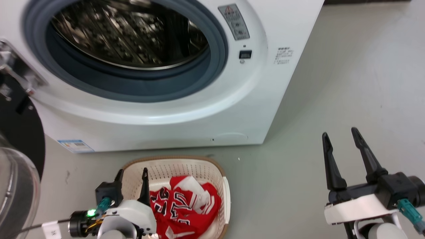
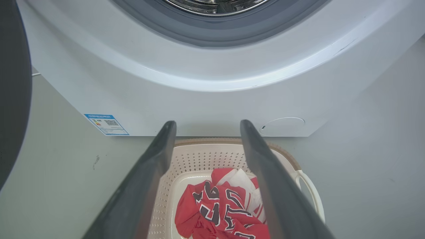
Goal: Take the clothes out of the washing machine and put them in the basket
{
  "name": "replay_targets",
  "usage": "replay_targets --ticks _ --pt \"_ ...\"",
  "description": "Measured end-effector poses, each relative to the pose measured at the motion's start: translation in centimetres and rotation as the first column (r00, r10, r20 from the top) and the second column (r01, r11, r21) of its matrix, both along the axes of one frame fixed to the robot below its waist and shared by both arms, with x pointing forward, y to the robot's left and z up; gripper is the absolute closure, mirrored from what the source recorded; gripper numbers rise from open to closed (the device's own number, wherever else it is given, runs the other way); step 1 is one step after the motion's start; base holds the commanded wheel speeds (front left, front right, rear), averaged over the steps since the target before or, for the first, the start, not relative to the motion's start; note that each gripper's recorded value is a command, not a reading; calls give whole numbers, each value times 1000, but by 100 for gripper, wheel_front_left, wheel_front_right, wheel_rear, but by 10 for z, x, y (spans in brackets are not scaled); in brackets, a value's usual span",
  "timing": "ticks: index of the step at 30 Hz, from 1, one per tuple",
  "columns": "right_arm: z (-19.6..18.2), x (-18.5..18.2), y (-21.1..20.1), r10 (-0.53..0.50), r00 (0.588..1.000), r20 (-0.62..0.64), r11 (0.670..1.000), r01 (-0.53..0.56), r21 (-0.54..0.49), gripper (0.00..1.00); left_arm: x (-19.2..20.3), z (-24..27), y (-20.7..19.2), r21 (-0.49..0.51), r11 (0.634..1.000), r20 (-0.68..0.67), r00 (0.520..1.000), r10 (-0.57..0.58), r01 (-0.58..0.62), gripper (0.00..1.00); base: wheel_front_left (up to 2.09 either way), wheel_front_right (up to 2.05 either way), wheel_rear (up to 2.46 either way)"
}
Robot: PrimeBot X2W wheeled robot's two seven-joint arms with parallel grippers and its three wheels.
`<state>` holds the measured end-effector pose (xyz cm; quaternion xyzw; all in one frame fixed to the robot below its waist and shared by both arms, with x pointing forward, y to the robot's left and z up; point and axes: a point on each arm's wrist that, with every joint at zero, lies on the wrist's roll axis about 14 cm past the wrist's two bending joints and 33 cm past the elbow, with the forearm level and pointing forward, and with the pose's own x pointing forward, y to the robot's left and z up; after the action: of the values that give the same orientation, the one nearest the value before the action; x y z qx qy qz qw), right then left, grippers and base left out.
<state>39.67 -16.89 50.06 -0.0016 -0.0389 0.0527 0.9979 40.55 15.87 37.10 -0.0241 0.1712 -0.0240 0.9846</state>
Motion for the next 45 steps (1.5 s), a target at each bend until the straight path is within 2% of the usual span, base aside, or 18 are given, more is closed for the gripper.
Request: replay_targets --ticks 9,20,32,45 --pt "20 -24 4 10 999 51 1000 -10 9 0 -18 71 16 17 998 223 973 59 -65 0 0 0 0" --pt "33 -45 4 10 996 90 1000 -11 13 0 -45 127 24 34 994 391 917 85 -107 0 0 0 0" --pt "35 -50 3 5 995 95 1000 -7 15 0 -55 144 22 52 992 443 893 77 -111 0 0 0 0" --pt "35 -53 -1 -5 995 96 1000 3 22 0 -57 142 20 39 993 435 897 80 -107 0 0 0 0"
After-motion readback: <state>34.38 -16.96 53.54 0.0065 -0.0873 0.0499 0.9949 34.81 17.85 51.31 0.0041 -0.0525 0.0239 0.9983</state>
